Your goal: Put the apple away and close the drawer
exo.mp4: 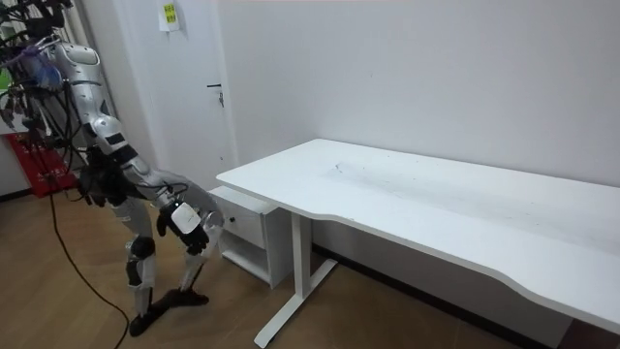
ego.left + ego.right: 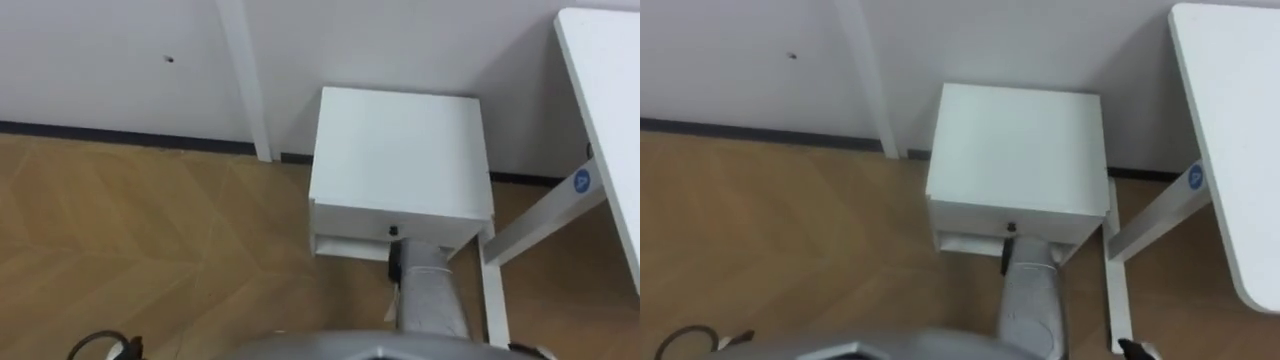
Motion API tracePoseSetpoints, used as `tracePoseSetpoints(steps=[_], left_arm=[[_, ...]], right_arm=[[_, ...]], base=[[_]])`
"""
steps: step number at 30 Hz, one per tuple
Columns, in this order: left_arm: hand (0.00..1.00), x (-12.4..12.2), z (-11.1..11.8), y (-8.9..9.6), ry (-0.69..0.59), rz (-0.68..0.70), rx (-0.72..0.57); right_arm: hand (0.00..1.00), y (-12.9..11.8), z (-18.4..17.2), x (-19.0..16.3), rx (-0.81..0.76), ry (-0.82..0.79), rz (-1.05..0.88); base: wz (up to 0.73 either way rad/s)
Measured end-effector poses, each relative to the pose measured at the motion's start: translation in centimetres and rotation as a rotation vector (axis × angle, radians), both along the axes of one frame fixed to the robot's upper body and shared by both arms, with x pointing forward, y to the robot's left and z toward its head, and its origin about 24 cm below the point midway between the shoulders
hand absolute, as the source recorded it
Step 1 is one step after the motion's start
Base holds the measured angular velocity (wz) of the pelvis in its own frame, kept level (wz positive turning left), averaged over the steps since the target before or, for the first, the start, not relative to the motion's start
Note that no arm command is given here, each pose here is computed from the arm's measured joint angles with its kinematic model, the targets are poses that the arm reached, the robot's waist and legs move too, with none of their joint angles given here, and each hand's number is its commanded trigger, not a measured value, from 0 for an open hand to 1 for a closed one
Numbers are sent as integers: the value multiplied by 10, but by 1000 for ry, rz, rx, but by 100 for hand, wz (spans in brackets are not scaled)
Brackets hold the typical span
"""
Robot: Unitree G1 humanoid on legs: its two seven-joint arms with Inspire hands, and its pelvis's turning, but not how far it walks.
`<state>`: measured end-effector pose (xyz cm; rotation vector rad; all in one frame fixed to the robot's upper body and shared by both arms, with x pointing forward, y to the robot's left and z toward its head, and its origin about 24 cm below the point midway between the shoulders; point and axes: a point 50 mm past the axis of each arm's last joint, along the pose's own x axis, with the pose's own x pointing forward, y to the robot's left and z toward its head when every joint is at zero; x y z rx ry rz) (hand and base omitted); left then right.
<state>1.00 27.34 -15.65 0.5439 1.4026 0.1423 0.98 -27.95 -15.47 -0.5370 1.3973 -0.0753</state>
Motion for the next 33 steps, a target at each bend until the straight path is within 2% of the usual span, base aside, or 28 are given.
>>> tracePoseSetpoints(steps=[2, 4, 8, 14, 24, 33], left_arm=[[0, -10, 0, 0, 24, 8, 1], [0, -10, 0, 0, 25, 9, 4], [0, 7, 2, 3, -32, 16, 36], [0, 34, 2, -2, -129, 1, 27], [0, 29, -3, -16, -111, 26, -5], [0, 15, -4, -14, -52, 61, 4]], right_arm=[[0, 0, 0, -4, 0, 10, -3], [0, 0, 0, -2, -1, 1, -3], [0, 1, 0, 24, -15, -57, 14], [0, 3, 0, 38, -22, -99, 20], [0, 13, -6, 23, 50, -27, -7], [0, 17, -10, 4, 98, 76, -89]], base=[[13], [-9], [-33], [-18], [-6], [0]])
